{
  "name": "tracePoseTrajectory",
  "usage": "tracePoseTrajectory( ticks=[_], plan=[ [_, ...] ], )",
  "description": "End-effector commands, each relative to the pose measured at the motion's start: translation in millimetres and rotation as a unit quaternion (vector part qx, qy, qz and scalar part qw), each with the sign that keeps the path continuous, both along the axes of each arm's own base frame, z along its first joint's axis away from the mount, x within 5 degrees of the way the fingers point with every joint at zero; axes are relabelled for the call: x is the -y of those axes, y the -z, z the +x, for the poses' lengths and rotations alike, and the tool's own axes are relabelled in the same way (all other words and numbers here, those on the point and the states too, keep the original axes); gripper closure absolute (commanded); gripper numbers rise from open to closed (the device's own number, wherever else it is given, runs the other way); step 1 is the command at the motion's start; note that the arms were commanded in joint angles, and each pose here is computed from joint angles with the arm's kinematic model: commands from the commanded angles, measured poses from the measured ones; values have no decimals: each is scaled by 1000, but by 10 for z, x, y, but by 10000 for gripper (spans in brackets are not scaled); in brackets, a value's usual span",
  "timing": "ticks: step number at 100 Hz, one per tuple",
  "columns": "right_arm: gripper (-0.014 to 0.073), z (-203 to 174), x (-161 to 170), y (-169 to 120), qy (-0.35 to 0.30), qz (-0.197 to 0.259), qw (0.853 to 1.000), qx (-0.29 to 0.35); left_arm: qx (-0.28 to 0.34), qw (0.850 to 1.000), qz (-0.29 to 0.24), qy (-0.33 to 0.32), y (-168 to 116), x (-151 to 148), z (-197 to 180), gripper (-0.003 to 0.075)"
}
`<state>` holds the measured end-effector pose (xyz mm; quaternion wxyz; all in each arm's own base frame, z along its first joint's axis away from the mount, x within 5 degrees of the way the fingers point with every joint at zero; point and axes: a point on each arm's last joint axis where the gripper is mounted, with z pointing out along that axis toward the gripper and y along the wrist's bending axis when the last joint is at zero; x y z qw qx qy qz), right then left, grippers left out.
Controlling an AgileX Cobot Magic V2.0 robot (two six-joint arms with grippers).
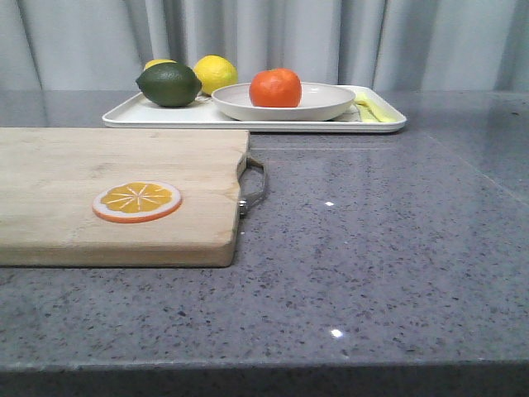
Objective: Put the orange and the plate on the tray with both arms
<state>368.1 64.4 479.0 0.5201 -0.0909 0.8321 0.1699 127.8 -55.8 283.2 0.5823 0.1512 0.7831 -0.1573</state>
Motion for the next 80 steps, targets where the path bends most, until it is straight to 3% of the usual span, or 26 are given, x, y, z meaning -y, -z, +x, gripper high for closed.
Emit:
tracePoseTrajectory(
  ticks=[1,14,44,80],
  plan=[
    [160,-416,44,-287,-4,-1,999,52,29,999,-20,-24,-127,-32,31,426],
    [160,-802,82,-201,-10,-14,999,38,29,999,-20,-24,-127,-32,31,426],
    [160,-1873,231,-68,17,-4,994,112,29,999,-20,-24,-127,-32,31,426],
    [160,-2783,385,744,47,-23,983,179,29,999,-20,-24,-127,-32,31,426]
  ],
)
